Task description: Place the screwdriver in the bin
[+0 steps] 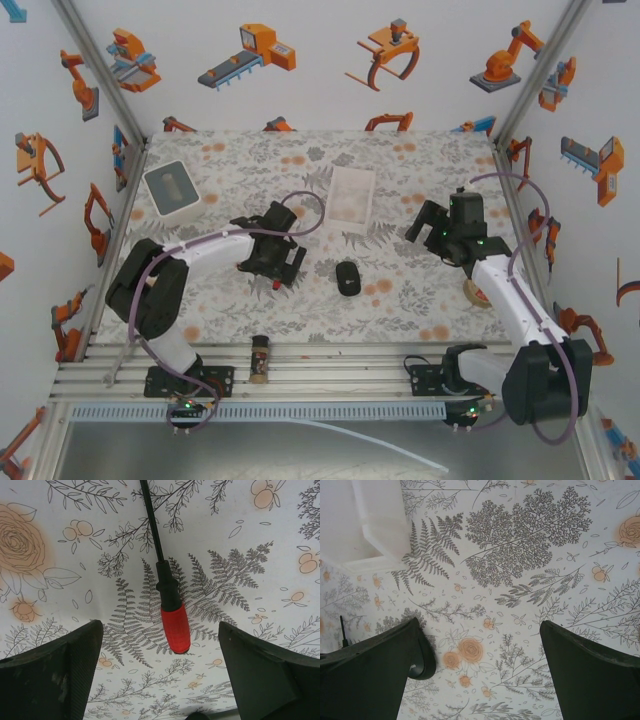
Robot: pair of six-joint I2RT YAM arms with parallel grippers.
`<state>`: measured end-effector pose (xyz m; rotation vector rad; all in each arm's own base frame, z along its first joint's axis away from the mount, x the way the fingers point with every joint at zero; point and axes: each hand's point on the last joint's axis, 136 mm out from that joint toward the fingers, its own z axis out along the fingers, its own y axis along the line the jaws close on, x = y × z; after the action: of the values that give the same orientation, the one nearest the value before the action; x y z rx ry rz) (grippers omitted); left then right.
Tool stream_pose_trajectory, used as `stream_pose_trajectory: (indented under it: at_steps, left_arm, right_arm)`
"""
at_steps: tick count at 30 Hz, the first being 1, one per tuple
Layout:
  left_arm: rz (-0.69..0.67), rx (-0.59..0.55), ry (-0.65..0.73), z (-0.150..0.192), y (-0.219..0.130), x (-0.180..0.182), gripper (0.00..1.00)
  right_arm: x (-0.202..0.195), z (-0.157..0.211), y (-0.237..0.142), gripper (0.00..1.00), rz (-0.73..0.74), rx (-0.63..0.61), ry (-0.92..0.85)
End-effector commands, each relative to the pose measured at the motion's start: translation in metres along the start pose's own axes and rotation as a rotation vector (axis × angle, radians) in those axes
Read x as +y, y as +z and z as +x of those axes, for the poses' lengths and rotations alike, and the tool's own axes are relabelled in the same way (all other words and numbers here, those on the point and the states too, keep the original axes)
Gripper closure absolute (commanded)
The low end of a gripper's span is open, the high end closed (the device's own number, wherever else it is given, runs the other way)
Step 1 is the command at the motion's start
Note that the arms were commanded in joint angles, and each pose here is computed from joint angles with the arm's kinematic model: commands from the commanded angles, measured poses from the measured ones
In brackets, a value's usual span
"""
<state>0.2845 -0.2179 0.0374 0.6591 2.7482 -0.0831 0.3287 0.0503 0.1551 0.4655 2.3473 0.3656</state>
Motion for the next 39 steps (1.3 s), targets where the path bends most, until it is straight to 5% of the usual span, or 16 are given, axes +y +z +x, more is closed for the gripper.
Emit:
stream_pose_trajectory:
  at_steps: [1,15,21,33,39]
  left_arm:
    - [-0.009,0.013,-0.015,0.002,0.004,-0.001,0.14]
    - [-0.022,0.018,-0.002,0.004,0.008,-0.005,0.42]
    - [-0.038,0.023,-0.006,0.004,0.011,-0.002,0.44]
    - [-0.044,0.018,-0.005,0.004,0.009,-0.001,0.62]
    - [-0.047,0.015,-0.005,0.004,0.009,-0.001,0.74]
  right_arm:
    - [0.006,-0.007,-0.007,0.02,-0.022,-0.035,0.009]
    - [0.007,-0.009,-0.012,0.02,-0.022,-0.048,0.011]
    - [0.012,-0.010,-0.015,0.02,-0.047,-0.043,-0.003]
    - [0.080,0.021,-0.027,0.02,-0.445,0.124,-0.159]
    - [0.088,0.038,-0.029,0.02,-0.489,0.205,-0.189]
